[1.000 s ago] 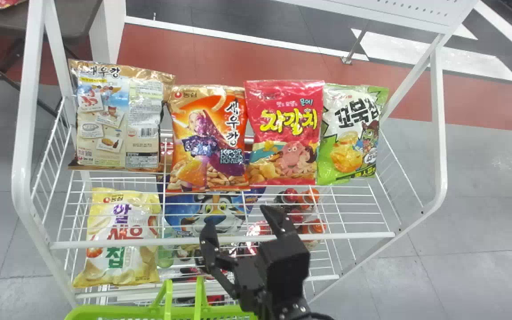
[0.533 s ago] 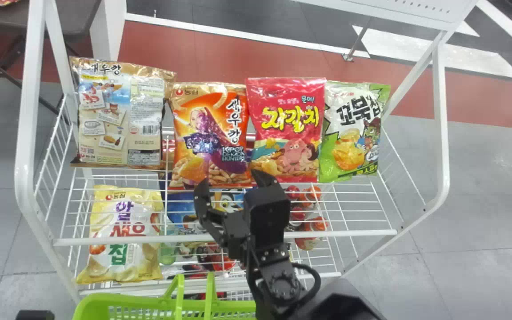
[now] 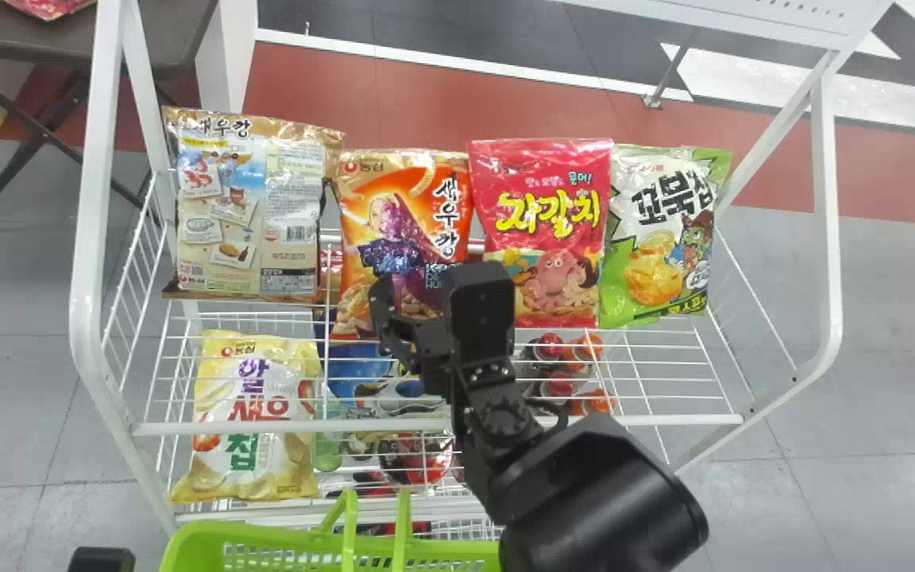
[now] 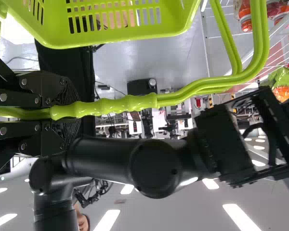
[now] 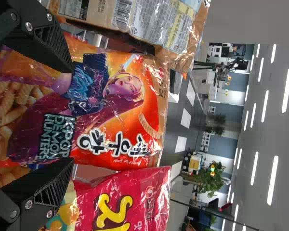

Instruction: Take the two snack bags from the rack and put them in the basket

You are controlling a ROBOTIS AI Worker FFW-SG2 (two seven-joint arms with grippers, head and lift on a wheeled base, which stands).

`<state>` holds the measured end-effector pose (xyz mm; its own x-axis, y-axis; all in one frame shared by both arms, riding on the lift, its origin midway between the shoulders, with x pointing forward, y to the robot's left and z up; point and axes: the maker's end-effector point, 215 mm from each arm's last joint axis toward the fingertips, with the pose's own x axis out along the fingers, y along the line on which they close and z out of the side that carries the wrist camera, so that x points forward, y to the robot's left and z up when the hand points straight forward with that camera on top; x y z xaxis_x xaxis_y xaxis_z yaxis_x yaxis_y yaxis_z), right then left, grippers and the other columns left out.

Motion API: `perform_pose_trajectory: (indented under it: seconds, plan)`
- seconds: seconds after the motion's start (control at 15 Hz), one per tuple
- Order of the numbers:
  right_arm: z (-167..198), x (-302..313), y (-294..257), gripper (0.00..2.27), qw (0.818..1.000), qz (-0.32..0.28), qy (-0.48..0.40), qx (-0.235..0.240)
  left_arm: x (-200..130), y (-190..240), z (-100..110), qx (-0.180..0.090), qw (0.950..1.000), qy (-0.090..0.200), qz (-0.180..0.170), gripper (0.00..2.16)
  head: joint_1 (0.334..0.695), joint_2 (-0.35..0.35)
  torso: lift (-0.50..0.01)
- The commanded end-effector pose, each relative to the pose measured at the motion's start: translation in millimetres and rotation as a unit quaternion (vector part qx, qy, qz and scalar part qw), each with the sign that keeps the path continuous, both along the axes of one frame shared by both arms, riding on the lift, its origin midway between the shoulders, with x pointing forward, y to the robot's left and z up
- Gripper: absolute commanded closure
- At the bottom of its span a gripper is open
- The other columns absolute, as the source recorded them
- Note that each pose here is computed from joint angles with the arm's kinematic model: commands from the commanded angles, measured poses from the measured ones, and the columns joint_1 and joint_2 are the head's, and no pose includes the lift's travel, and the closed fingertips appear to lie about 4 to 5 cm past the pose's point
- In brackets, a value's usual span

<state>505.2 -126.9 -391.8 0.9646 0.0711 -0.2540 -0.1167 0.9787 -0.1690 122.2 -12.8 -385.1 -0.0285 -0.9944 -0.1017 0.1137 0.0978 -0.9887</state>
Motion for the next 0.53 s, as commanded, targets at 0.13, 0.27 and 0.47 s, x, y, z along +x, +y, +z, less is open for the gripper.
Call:
perform_pose_trajectory:
  seconds: [0.13, 0.27, 0.47]
  plan:
    - [-7.6, 24.5, 9.2, 0.18, 1.000, 0.010, 0.023, 0.017, 5.4, 3.3, -0.5, 0.003, 1.0000, -0.004, 0.003, 1.89, 0.695, -0.246, -0.011]
    - [-13.1, 27.6, 22.4, 0.19, 0.998, 0.031, 0.038, 0.028, 8.8, 4.1, -2.5, 0.007, 1.0000, -0.006, 0.004, 1.89, 0.695, -0.232, -0.011]
    - [-28.1, 23.3, 30.2, 1.42, 0.996, 0.048, 0.070, 0.026, 14.7, 1.7, -4.0, 0.007, 0.9999, -0.009, 0.003, 1.89, 0.695, -0.188, -0.011]
